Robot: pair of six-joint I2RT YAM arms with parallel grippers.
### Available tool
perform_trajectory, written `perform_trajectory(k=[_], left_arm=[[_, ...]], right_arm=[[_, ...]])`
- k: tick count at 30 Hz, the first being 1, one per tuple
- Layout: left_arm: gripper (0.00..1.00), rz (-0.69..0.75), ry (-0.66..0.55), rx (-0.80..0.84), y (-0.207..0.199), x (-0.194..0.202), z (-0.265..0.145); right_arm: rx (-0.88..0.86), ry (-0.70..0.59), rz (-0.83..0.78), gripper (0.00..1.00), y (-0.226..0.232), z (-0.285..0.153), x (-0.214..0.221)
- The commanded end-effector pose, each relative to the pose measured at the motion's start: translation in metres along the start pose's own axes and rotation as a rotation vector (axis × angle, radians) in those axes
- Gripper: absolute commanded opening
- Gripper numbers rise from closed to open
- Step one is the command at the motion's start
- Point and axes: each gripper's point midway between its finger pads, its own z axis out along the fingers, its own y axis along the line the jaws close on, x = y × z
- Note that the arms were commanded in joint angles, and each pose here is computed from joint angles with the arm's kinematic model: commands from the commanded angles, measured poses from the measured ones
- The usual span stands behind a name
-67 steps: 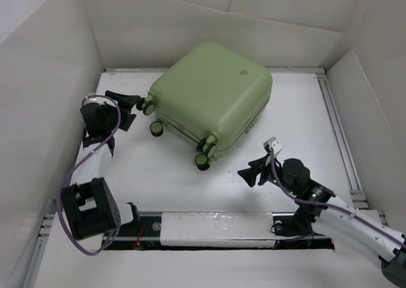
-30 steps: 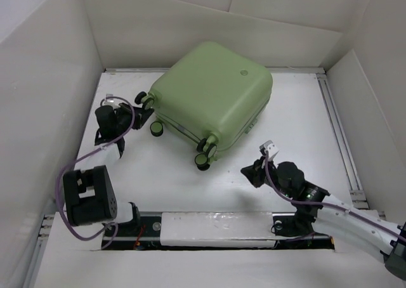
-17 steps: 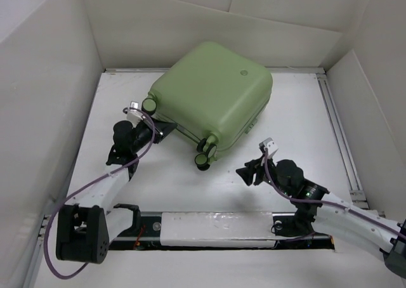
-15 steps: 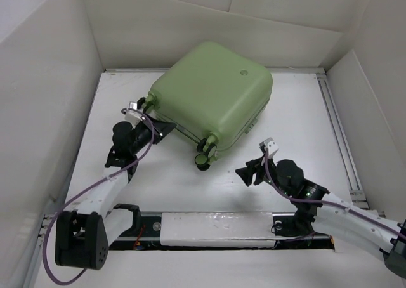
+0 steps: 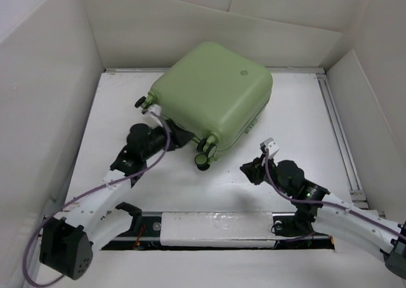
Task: Pack the luggage
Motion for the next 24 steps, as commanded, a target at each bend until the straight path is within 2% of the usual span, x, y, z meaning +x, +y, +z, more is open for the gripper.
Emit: perform_trajectory(k=[1,2,3,4,7,8,10,12,18,21,24], left_arm=[[0.57,0.187,0.126,0.118,-0.053,0.047,0.006],[0.59,0.203,0.129,0.126,-0.066,0.052,0.008],[0.64,0.229,0.157,0.157,-0.084,0.07,0.004],[0.67,0.247,0.108,0.124,-0.086,0.064,0.007],[0.75,0.263,0.105,0.096,-0.086,0.064,0.014],[0.77,0.277,0.122,0.092,-0.086,0.068,0.016],[0.77,0.278,0.147,0.085,-0.088,0.071,0.025],[0.71,0.277,0.174,0.108,-0.092,0.077,0.03],[0.67,0.333,0.287,0.183,-0.124,0.13,0.04],[0.64,0.325,0.319,0.204,-0.139,0.142,0.05],[0.63,0.291,0.3,0.268,-0.164,0.136,0.061]], right_arm=[[0.002,-0.026,-0.005,0.23,0.001,0.002,-0.005],[-0.006,-0.021,-0.005,0.05,0.003,0.003,-0.006],[-0.015,-0.019,-0.005,0.0,0.004,0.003,-0.005],[-0.023,-0.016,-0.007,0.0,0.007,0.003,-0.004],[-0.033,-0.012,-0.008,0.0,0.009,0.003,-0.004],[-0.037,-0.022,-0.007,0.1,0.009,0.002,-0.004],[-0.04,-0.031,-0.006,0.18,0.009,0.001,-0.006],[-0.04,-0.033,-0.005,0.25,0.009,0.0,-0.004],[-0.035,-0.046,-0.004,0.35,0.008,-0.001,-0.007],[-0.027,-0.049,0.005,0.37,0.006,-0.001,-0.006],[-0.008,-0.055,0.006,0.37,0.003,-0.001,-0.007]])
